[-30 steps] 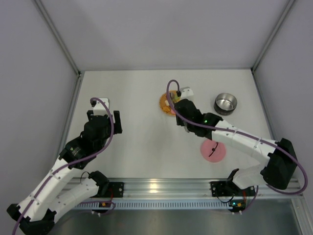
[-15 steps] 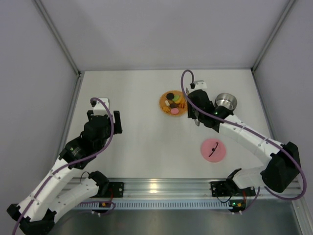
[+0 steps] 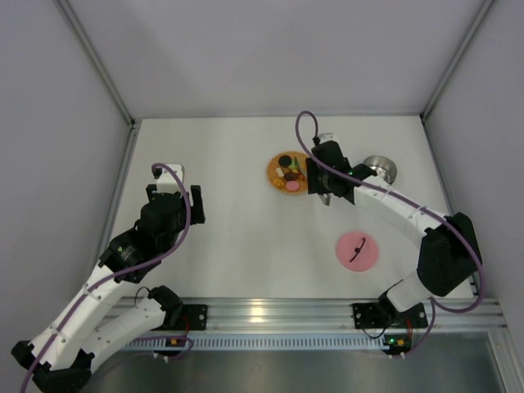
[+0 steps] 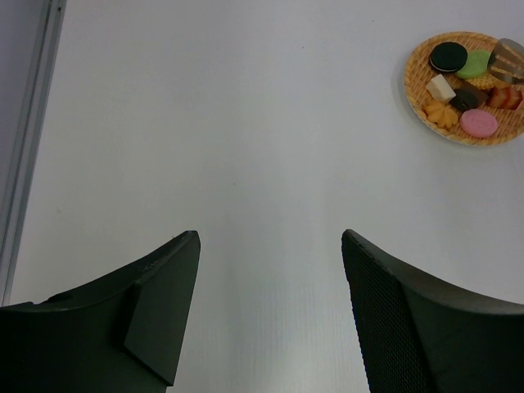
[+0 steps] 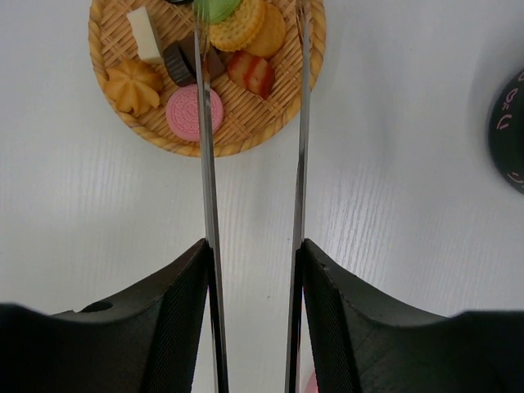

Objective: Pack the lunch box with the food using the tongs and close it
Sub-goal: Pick up the fake food from the plate.

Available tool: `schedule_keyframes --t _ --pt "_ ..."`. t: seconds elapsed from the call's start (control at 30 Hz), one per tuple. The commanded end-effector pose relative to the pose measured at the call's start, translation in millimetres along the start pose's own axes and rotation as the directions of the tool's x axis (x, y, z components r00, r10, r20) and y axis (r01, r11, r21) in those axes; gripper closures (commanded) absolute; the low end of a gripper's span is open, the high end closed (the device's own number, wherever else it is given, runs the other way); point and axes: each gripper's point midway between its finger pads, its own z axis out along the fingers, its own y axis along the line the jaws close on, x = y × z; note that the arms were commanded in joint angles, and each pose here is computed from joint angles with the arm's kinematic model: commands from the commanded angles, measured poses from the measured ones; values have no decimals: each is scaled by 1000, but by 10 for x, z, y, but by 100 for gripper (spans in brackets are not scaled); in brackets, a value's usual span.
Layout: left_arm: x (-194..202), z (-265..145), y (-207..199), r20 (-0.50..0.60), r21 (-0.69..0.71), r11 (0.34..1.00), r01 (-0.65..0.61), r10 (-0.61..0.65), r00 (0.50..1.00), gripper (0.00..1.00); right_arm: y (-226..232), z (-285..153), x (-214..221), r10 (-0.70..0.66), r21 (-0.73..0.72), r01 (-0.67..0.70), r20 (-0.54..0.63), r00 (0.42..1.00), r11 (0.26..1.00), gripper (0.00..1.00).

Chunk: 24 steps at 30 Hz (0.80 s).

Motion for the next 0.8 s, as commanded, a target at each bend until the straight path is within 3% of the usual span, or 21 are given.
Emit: schedule_keyframes --t 0.0,0.4,0.77 --pt "-43 27 -30 20 7 1000 9 -9 1000 25 52 -11 -288 45 -53 -42 60 997 998 53" --pt "-37 36 -39 17 9 1000 5 -6 1000 25 94 222 -178 72 -109 -71 5 997 991 54" --pt "-38 40 -42 17 9 1000 5 -6 1000 25 102 243 -171 102 -146 -102 -10 995 984 65"
